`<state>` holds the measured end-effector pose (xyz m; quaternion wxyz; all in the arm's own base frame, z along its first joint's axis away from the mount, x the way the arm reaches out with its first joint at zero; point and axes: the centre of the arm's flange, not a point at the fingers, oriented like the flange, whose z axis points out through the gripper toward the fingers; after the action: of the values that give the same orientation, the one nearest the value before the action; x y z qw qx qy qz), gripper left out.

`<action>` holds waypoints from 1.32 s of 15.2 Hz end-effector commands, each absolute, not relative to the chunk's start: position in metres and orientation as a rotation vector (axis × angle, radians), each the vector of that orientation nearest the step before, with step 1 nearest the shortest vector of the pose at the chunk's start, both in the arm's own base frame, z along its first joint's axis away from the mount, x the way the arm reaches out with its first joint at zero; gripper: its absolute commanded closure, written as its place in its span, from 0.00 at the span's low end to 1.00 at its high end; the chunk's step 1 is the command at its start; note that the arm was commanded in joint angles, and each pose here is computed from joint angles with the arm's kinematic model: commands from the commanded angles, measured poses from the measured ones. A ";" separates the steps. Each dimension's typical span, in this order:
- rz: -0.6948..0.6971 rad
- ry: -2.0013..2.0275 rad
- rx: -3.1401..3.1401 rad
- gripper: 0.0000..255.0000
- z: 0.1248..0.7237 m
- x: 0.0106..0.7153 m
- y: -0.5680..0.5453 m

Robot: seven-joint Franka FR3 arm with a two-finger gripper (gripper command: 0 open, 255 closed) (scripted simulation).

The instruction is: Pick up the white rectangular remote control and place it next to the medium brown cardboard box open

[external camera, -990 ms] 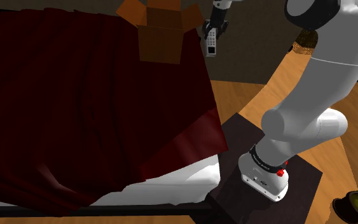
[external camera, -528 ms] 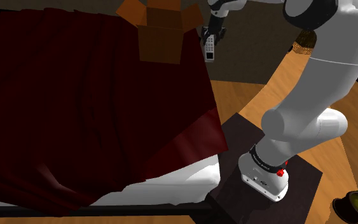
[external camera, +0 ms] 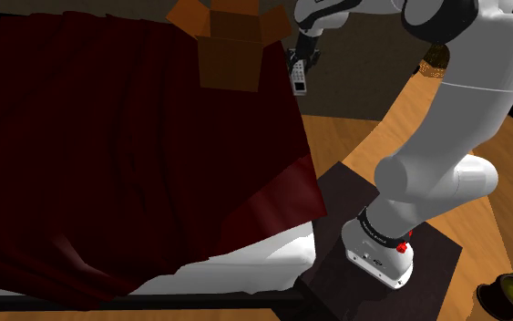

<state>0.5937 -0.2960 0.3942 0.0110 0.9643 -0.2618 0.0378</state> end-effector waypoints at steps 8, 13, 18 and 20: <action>0.112 -0.818 3.009 1.00 0.346 0.593 -0.297; 0.112 -0.818 3.009 1.00 0.346 0.593 -0.297; 0.112 -0.818 3.009 0.00 0.346 0.593 -0.297; 0.112 -0.818 3.009 0.00 0.346 0.593 -0.297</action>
<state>0.5930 -0.2974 0.3462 0.0107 0.9643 -0.2622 0.0358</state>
